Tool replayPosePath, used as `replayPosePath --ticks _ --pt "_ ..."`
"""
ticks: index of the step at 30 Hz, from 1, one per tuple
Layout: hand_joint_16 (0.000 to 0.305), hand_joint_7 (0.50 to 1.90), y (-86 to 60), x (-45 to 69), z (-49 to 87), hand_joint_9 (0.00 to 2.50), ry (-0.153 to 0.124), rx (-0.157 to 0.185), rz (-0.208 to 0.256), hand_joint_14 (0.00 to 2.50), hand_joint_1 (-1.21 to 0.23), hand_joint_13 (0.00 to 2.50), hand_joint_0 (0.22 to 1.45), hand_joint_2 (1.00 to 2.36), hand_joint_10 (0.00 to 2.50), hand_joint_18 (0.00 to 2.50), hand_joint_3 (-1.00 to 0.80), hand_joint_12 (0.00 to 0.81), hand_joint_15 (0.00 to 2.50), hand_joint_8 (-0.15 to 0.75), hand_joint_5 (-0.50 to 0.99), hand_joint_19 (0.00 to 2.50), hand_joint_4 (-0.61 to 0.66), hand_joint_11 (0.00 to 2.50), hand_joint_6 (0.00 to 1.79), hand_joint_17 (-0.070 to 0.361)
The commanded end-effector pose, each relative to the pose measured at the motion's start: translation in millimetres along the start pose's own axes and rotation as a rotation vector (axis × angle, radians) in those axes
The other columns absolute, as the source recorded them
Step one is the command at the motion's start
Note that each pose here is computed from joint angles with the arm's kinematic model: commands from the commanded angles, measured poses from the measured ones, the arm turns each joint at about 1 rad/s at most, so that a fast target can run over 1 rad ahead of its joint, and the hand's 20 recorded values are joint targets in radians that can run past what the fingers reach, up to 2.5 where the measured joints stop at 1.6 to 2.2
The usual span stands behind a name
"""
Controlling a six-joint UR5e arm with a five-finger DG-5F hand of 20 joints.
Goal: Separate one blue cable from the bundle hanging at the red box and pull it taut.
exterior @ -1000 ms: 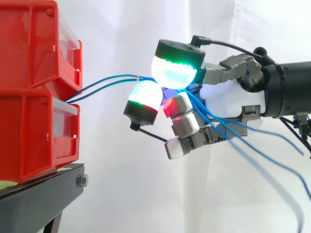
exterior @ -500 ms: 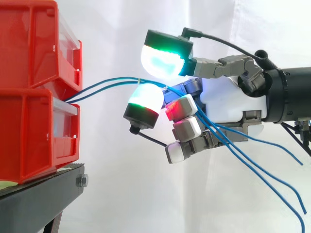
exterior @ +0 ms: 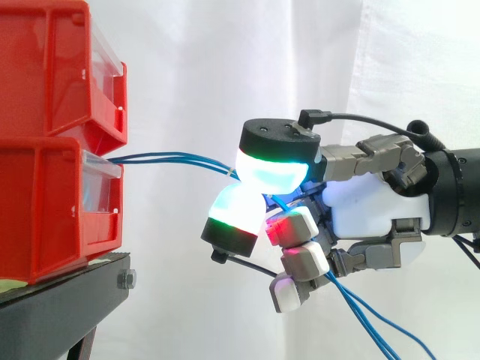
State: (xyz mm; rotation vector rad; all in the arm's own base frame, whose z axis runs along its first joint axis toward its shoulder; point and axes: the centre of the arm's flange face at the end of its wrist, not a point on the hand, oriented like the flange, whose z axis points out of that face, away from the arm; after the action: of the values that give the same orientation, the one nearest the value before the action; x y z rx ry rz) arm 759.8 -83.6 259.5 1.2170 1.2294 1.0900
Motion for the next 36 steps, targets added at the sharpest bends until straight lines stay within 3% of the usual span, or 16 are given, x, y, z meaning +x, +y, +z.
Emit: replayPosePath --ticks 1,6,9,13,17,21,24,28,30,34,36 --pt "0.036 1.05 -1.6 1.2 -1.0 1.18 -0.001 0.008 -0.01 0.02 -0.89 1.24 0.74 1.01 0.02 0.92 -0.34 0.41 0.66 0.375 -0.19 0.42 0.21 0.93 0.8 0.082" --pt "0.036 1.04 -1.9 4.6 -1.4 1.16 -0.007 0.014 -0.039 0.02 -0.9 1.23 0.77 1.0 0.02 0.92 -0.5 0.406 0.65 0.373 -0.2 0.41 0.24 0.93 0.83 0.081" --pt "0.036 1.06 -2.1 5.0 -1.5 1.18 -0.013 0.016 -0.05 0.02 -0.83 1.25 0.65 1.0 0.02 0.93 -0.5 0.4 0.66 0.376 -0.19 0.43 0.23 0.93 0.83 0.08" --pt "0.038 1.05 -4.1 4.9 -1.8 1.25 -0.014 0.021 -0.052 0.02 -0.61 1.29 0.56 1.0 0.02 0.96 -0.5 0.408 0.66 0.384 -0.18 0.46 0.22 0.91 0.8 0.086" --pt "0.038 1.1 -2.1 4.7 -1.5 1.28 -0.016 0.017 -0.053 0.02 -0.43 1.31 0.62 1.0 0.02 0.97 -0.5 0.399 0.68 0.374 -0.15 0.49 0.22 0.9 0.75 0.086" --pt "0.038 1.16 -1.6 4.2 -1.0 1.29 -0.031 0.014 -0.064 0.02 -0.47 1.32 0.66 1.01 0.02 0.97 -0.41 0.398 0.67 0.377 -0.14 0.49 0.21 0.91 0.7 0.086" --pt "0.039 1.21 -2.3 -1.7 -0.2 1.3 -0.062 0.009 -0.072 0.02 -0.51 1.32 0.66 1.02 0.02 0.97 -0.32 0.402 0.67 0.378 -0.13 0.48 0.21 0.9 0.66 0.087" --pt "0.039 1.24 1.8 -7.2 2.5 1.29 -0.083 -0.022 -0.091 0.02 -0.61 1.31 0.65 1.02 0.02 0.97 -0.2 0.405 0.68 0.385 -0.13 0.47 0.22 0.92 0.65 0.088" --pt "0.039 1.26 3.4 -9.6 4.1 1.29 -0.09 -0.038 -0.115 0.02 -0.62 1.31 0.65 1.02 0.02 0.97 -0.18 0.407 0.68 0.39 -0.13 0.47 0.22 0.93 0.66 0.088" --pt "0.039 1.22 3.0 -9.6 4.1 1.27 -0.091 -0.039 -0.132 0.02 -0.67 1.3 0.64 1.02 0.02 0.97 -0.12 0.411 0.68 0.39 -0.14 0.46 0.22 0.94 0.69 0.088" --pt "0.039 1.16 3.8 -9.6 4.4 1.27 -0.091 -0.04 -0.135 0.02 -0.76 1.29 0.64 1.02 0.02 0.96 -0.1 0.413 0.68 0.388 -0.17 0.45 0.21 0.94 0.75 0.088"
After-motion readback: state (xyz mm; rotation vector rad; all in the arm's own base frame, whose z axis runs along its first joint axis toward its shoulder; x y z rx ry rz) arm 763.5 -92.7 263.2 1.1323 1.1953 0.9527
